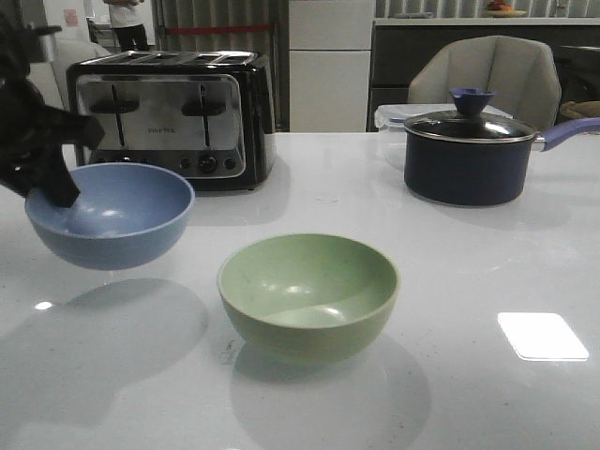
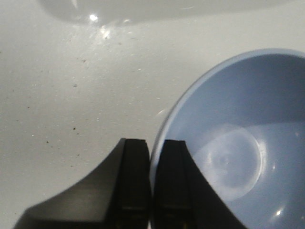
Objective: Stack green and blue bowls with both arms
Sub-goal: 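Carry the blue bowl with the left gripper over the green bowl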
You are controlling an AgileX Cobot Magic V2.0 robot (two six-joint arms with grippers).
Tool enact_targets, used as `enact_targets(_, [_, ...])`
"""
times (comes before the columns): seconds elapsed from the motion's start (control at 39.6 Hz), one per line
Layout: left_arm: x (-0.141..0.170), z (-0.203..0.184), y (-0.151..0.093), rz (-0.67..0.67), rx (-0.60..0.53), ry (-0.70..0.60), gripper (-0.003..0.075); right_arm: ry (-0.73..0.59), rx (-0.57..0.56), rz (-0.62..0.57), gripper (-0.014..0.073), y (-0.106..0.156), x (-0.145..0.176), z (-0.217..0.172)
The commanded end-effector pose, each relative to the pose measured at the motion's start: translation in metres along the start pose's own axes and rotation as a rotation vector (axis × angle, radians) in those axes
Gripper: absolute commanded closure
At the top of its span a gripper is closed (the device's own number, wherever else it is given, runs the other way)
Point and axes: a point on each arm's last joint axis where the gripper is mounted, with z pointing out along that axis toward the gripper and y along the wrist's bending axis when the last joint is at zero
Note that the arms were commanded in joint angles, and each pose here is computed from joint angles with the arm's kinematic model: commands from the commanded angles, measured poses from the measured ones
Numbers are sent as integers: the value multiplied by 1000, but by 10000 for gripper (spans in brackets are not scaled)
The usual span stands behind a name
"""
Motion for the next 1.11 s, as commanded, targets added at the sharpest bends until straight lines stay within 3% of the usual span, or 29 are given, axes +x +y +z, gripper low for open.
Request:
enact_targets(0.0, [-24,-44,-22,33,47,-137,627,-92,22,-9,214,-2,-13,-7])
enact_targets(0.28, [-36,-79,-87,194,168,-121,627,-91,22,-9,214,-2,-13,-7])
enact_targets(0.53, [-29,-78,-138,301,250,-171,627,-91,22,-9,214,-2,-13,-7])
enact_targets(0.73, [-22,-59,-154,335,267,-125,627,-90,22,-9,214,-2,-13,-7])
enact_targets(1.09, [-14,-15,-158,331,250,-21,627,-90,22,-9,214,-2,-13,-7])
